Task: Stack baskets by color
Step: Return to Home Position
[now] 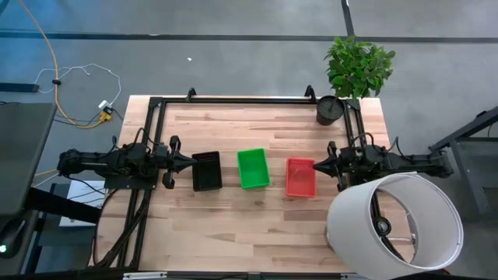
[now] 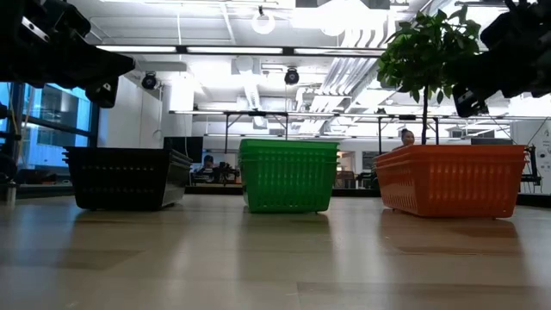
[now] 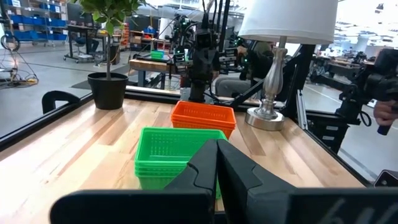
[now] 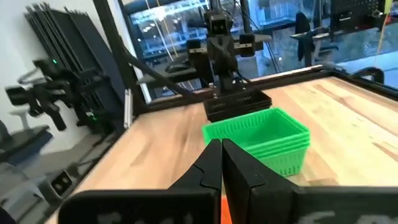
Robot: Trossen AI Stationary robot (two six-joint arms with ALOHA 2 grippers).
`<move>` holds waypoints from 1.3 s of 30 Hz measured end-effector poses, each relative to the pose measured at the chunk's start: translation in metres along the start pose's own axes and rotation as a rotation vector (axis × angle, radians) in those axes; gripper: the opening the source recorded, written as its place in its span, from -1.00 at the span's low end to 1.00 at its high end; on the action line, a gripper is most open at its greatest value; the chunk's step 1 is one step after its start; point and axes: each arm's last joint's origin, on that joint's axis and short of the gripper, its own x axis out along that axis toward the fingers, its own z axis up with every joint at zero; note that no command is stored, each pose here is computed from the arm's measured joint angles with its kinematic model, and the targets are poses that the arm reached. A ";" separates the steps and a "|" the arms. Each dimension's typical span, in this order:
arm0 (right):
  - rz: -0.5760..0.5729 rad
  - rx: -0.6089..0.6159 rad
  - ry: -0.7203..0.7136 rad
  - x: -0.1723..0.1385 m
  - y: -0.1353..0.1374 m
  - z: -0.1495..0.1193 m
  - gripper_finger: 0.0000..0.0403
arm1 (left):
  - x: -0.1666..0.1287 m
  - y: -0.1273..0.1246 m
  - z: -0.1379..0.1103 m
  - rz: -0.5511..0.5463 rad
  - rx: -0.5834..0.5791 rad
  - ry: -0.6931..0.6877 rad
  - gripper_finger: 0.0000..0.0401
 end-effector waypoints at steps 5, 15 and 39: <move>-0.004 -0.011 0.003 0.000 0.000 0.000 -1.00 | 0.000 0.000 0.000 0.000 0.000 -0.001 -1.00; -0.074 -0.054 0.015 0.001 -0.003 -0.002 -1.00 | 0.000 0.000 0.000 0.000 0.000 -0.001 -1.00; -0.074 -0.054 0.017 0.001 -0.003 -0.002 -1.00 | 0.000 0.000 0.000 0.000 0.000 0.000 -1.00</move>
